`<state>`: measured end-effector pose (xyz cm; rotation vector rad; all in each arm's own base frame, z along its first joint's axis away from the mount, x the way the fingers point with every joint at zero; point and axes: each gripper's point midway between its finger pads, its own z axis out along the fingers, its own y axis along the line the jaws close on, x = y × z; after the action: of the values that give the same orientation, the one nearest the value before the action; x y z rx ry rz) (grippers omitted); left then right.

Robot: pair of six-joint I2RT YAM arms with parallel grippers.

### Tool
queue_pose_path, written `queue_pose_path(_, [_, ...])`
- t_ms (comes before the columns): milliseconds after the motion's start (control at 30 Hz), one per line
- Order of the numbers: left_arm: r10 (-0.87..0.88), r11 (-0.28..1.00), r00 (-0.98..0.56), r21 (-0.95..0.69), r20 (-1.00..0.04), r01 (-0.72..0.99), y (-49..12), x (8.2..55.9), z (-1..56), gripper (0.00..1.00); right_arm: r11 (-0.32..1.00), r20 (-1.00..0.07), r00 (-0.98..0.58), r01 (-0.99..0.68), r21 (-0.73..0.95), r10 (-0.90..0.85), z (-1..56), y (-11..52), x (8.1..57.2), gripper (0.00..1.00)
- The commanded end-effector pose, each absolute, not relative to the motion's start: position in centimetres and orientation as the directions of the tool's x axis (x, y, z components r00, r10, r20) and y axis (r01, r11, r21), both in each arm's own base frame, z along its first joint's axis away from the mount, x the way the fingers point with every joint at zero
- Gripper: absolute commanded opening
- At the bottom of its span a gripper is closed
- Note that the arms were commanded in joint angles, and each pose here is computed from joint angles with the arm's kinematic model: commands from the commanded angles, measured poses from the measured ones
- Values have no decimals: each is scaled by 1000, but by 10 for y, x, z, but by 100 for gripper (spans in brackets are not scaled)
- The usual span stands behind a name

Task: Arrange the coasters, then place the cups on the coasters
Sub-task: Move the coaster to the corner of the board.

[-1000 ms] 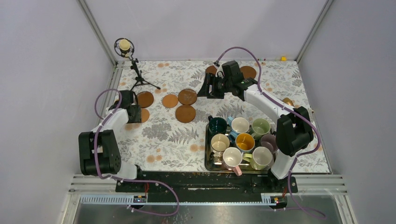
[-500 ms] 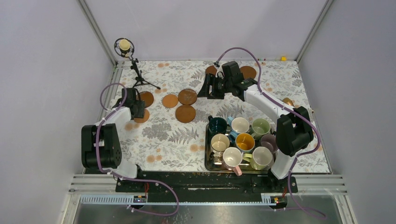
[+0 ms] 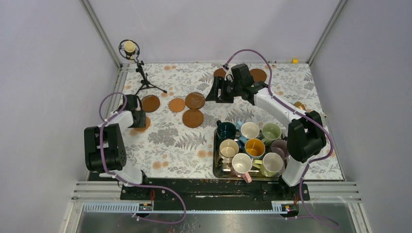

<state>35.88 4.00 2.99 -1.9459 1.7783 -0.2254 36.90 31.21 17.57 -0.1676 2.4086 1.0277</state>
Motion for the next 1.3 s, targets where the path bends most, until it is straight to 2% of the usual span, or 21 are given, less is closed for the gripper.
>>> queue_pose_path(0, [-937, -107, 214, -356, -277, -928, 71, 320, 21, 36, 683, -559, -824, -354, 640, 97, 200, 310, 373, 73])
queue_pose_path(267, [-936, -119, 227, -365, -270, -923, 89, 329, 24, 36, 682, -564, -820, -356, 638, 99, 202, 309, 372, 73])
queue_pose_path(400, [-921, -126, 245, -365, -301, -923, 104, 330, 27, 36, 684, -564, -820, -355, 637, 99, 202, 308, 373, 73])
queue_pose_path(733, [-908, -173, 269, -298, -321, -939, 134, 322, 20, 35, 684, -561, -822, -353, 638, 100, 201, 307, 374, 73])
queue_pose_path(1100, [-939, -43, 186, -438, -289, -898, 122, 346, 68, 35, 688, -566, -818, -353, 633, 102, 201, 306, 375, 73])
queue_pose_path(1267, [-957, 95, 70, -530, -282, -842, 88, 363, 105, 44, 689, -576, -810, -356, 631, 109, 206, 305, 376, 73])
